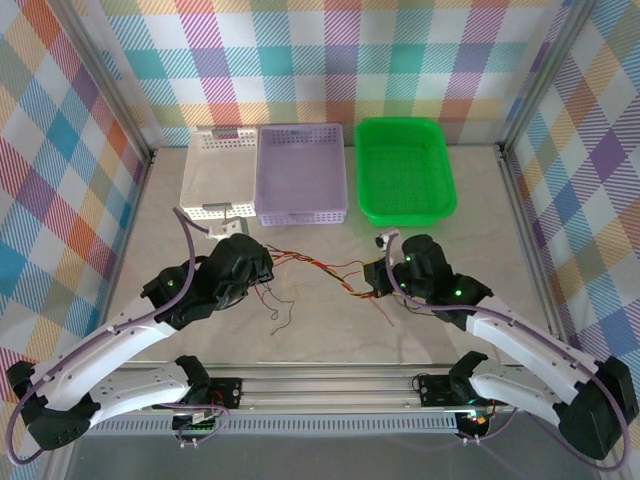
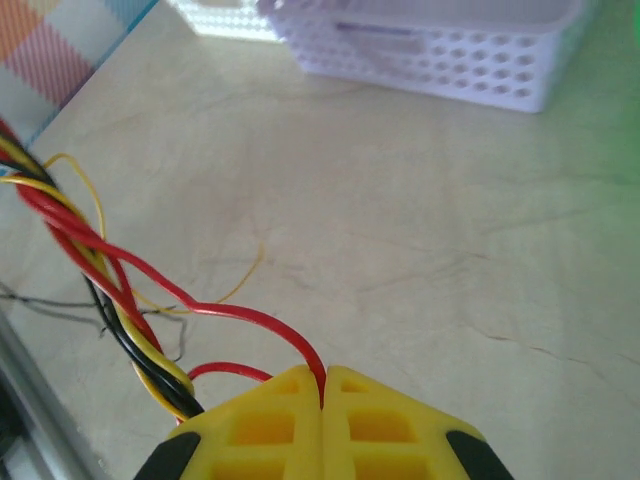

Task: Untangle the cables

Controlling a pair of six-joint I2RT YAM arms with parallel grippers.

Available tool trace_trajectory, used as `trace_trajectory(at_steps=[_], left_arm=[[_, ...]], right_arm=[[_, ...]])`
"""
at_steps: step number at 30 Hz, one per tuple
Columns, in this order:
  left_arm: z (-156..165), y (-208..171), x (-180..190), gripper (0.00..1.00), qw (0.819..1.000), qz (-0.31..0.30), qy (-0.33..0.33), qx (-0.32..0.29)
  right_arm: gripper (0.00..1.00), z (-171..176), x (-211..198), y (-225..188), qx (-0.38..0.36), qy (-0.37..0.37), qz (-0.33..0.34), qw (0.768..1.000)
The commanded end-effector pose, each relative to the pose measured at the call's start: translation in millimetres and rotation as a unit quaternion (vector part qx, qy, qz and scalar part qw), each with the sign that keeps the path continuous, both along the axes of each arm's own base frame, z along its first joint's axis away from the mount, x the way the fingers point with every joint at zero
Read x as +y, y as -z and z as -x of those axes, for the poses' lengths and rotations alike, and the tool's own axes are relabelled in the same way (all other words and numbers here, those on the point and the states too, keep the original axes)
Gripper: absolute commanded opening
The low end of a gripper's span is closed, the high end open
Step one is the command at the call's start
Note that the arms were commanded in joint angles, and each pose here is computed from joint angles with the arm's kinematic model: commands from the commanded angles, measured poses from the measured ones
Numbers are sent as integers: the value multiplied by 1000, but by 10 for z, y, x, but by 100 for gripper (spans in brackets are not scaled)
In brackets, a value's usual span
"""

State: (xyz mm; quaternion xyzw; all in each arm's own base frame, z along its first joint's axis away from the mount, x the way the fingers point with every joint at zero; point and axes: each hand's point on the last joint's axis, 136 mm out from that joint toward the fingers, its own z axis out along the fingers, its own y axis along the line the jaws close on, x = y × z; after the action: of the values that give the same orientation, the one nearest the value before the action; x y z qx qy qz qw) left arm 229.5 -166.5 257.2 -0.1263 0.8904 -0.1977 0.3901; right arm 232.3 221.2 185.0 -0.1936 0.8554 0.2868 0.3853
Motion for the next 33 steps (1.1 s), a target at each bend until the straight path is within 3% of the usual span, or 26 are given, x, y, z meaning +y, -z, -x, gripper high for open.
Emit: trace_trajectory(at_steps=[1, 12, 21, 33], left_arm=[[-45, -16, 259, 0, 997, -70, -22, -5], [-56, 82, 526, 0, 987, -156, -15, 16], [-121, 186, 705, 0, 971, -234, -4, 40], [-196, 198, 1038, 0, 947, -316, -17, 51]], right_arm=[[0, -25, -336, 41, 16, 70, 16, 997], [0, -33, -871, -319, 23, 165, 5, 986], [0, 17, -1041, -430, 29, 190, -17, 981], [0, 59, -1329, -628, 5, 235, 5, 972]])
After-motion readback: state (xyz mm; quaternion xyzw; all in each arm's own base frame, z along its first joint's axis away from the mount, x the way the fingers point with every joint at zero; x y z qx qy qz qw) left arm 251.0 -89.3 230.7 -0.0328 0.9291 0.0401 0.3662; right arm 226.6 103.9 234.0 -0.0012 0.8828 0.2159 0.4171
